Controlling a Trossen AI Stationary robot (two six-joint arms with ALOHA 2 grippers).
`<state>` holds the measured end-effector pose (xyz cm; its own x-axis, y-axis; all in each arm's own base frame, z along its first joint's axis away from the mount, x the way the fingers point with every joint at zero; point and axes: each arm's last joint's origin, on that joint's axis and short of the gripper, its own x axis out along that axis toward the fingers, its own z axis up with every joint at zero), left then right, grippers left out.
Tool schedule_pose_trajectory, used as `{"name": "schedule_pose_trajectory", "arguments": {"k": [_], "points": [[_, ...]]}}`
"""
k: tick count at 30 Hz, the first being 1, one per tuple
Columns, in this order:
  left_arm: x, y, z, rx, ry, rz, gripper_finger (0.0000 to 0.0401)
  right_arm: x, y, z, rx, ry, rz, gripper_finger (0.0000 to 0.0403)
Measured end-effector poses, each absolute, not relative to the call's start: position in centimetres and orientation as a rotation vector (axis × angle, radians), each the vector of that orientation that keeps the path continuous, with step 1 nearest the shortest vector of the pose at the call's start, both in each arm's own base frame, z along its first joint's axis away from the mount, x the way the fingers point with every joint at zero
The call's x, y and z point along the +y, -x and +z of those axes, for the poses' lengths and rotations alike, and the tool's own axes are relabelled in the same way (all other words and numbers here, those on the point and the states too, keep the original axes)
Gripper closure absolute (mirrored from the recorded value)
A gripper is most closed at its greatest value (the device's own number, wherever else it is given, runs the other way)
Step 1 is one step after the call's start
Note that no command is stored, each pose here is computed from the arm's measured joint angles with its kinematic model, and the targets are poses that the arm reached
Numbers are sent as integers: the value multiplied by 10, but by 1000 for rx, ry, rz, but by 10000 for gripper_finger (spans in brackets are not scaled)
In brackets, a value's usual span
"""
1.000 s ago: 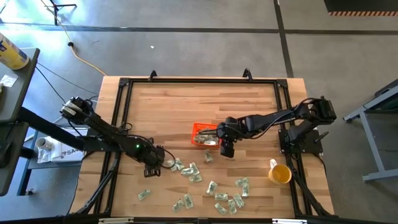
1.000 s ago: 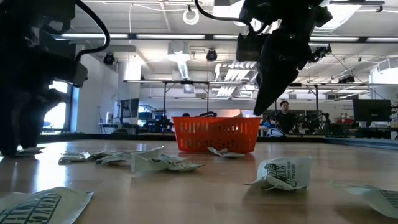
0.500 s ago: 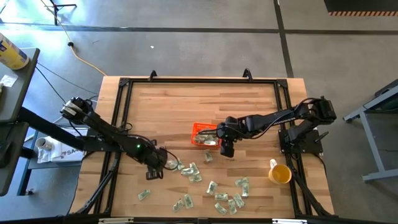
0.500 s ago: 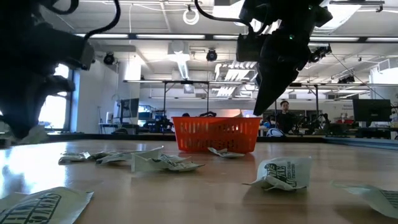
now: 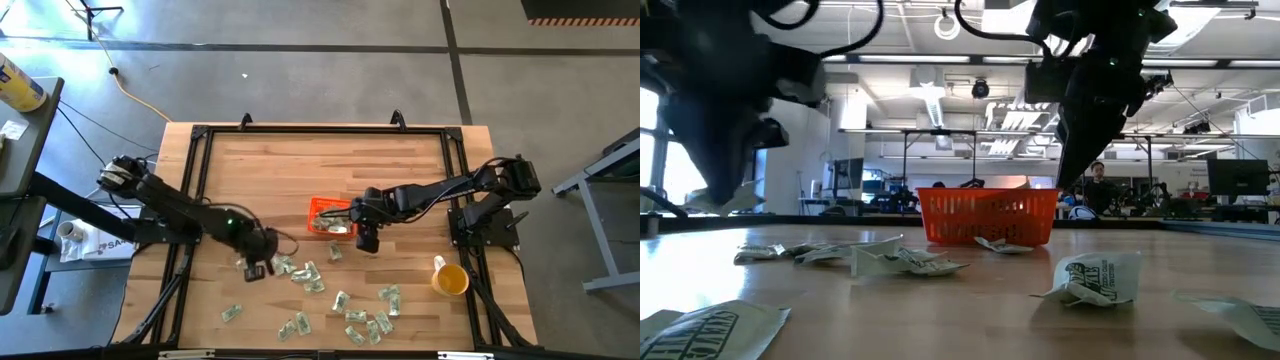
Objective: Pick and place Stevia / Truvia into bins
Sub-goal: Put the light green stevia packet into the orange bin
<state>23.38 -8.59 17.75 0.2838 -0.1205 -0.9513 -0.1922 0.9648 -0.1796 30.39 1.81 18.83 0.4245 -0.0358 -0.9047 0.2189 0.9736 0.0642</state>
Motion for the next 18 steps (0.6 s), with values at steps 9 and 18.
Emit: {"name": "schedule_pose_trajectory", "arguments": {"k": [9, 18], "points": [[-33, -249, 179, 1257, 596, 223, 275, 18, -303, 188, 1138, -187, -152, 246], [-3, -252, 180, 1242, 754, 214, 225, 19, -302, 187, 1146, -187, -153, 249]]}}
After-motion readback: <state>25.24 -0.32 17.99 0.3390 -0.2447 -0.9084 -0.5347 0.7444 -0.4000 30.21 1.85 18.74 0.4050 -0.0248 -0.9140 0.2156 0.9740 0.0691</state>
